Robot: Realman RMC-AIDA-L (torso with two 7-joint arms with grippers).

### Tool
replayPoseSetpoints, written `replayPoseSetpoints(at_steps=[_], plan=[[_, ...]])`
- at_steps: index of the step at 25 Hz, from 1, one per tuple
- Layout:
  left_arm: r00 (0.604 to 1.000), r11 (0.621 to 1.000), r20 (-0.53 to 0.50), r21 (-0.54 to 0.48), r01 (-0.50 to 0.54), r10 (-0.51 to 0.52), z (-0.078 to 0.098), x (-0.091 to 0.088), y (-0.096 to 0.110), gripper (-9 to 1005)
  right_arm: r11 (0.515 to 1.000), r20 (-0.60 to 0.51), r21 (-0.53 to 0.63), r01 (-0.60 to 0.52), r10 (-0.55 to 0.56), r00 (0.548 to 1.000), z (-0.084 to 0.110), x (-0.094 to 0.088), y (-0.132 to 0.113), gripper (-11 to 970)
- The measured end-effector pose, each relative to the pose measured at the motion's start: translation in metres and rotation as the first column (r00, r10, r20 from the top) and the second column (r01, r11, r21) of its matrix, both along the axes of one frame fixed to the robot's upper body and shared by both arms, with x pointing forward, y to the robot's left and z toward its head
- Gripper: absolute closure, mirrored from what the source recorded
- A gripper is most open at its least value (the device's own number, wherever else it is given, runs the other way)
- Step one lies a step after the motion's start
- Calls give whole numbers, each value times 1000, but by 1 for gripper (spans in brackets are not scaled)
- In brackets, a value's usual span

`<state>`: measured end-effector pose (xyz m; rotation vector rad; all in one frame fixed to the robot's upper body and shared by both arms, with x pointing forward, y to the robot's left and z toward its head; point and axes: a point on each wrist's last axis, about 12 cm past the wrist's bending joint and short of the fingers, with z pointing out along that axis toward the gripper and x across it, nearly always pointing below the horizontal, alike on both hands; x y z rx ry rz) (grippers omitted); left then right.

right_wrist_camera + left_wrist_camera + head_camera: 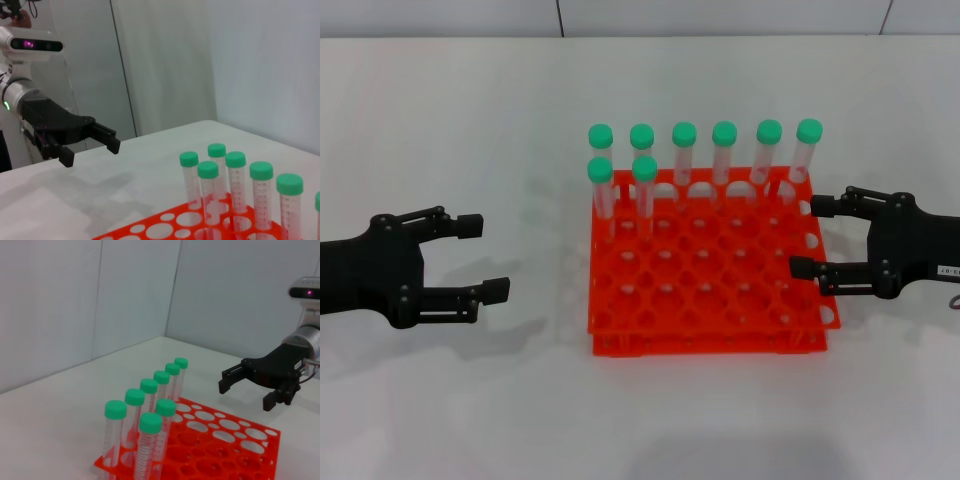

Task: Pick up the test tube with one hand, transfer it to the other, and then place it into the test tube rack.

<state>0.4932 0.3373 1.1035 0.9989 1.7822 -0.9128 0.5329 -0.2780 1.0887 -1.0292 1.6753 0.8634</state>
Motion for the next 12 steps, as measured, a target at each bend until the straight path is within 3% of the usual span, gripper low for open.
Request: replayPoseSetpoints(at_steps=[12], plan=[[1000,1000,3,7,-4,4,0,2,-1,103,1000,-2,-7,-2,2,1000,0,1,1,91]])
